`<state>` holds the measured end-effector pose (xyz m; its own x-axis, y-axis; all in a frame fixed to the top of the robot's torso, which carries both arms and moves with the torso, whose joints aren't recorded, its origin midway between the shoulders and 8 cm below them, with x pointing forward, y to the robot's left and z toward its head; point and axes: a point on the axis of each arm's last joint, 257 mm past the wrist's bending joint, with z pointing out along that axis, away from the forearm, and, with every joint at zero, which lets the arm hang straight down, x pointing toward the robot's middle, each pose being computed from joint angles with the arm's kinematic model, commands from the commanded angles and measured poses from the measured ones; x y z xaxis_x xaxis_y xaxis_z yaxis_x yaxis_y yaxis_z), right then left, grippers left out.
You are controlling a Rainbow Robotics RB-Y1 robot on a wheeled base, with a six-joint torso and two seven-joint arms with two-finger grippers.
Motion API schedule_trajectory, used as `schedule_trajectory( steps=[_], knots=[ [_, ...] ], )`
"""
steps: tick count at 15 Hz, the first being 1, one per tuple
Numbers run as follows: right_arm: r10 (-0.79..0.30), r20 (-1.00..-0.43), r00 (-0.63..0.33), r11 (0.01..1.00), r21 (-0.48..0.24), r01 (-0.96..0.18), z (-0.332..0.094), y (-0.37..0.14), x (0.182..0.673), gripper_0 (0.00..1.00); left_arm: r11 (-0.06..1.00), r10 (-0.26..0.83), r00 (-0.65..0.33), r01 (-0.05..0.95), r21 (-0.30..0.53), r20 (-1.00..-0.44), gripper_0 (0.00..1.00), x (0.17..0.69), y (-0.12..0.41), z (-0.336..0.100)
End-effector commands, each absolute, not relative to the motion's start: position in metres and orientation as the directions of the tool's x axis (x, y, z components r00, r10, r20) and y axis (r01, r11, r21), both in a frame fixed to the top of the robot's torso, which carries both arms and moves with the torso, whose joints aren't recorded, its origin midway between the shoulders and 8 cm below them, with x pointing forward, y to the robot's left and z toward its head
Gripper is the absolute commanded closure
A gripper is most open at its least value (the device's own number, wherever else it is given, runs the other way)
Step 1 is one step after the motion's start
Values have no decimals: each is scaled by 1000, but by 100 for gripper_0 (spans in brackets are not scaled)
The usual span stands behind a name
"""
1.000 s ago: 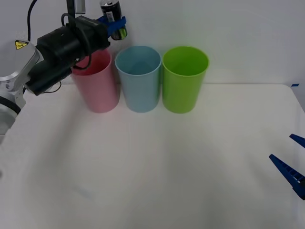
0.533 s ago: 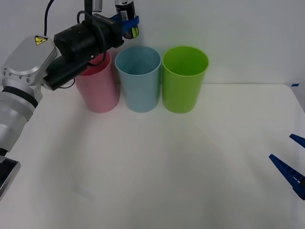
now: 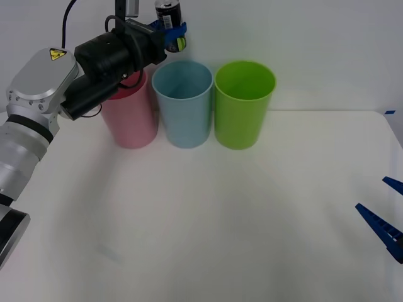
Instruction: Grasp the object on the table and drop it into the matching bin: aluminum can to the light blue bin, PET bottle to the pink bin.
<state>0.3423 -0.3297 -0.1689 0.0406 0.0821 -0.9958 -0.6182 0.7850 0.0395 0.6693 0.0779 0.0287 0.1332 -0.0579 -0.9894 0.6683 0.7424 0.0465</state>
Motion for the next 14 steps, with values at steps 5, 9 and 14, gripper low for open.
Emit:
schedule_trajectory(
  steps=[5,9,14],
  knots=[
    [82,-996,41,785,39,-618,-169,-330,342,0,741,-39,151,668,72,-988,0,669,77,29],
    [82,-996,41,785,39,-618,-169,-330,342,0,739,-52,149,670,62,-987,0,668,77,31],
    [82,-996,41,785,39,-618,-169,-330,342,0,724,-48,142,686,64,-989,0,664,90,32]
  ],
)
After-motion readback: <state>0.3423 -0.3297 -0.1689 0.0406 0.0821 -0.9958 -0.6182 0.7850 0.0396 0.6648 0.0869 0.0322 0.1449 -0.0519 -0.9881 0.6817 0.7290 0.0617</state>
